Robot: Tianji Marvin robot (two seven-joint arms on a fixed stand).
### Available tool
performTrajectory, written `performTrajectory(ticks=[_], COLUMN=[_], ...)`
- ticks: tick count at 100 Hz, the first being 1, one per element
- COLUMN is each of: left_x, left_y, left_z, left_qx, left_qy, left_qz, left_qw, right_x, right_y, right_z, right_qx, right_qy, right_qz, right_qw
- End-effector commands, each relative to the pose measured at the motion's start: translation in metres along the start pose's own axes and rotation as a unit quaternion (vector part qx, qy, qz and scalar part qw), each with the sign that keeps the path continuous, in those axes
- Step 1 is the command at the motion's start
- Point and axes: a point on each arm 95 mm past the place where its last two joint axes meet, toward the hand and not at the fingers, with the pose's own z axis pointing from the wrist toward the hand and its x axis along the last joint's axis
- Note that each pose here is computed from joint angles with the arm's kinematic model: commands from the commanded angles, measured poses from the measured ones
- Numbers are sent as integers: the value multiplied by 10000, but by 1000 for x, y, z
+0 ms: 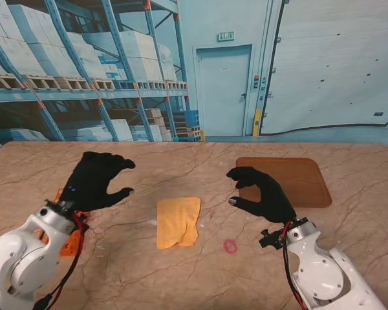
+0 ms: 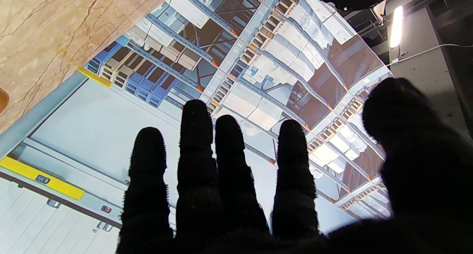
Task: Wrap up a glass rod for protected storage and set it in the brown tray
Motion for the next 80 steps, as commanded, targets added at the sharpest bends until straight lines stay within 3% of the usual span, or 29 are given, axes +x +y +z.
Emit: performTrajectory(ticks=[1, 37, 80], left_x=[-3, -27, -49], left_y=[4, 19, 47], left_z=[-11, -50, -84], left_qx=[-75, -210, -129], left_qy=[-135, -898, -1709], left_qz=[153, 786, 1002], left_qw=[9998, 9926, 9801], right_x=[1, -1, -2], right_y=[-3, -4, -6], right_z=[1, 2, 4], right_qx=[41, 119, 222], right_qy=[8, 21, 54], right_qz=[6, -31, -48], right_qw=[10000, 9999, 9997])
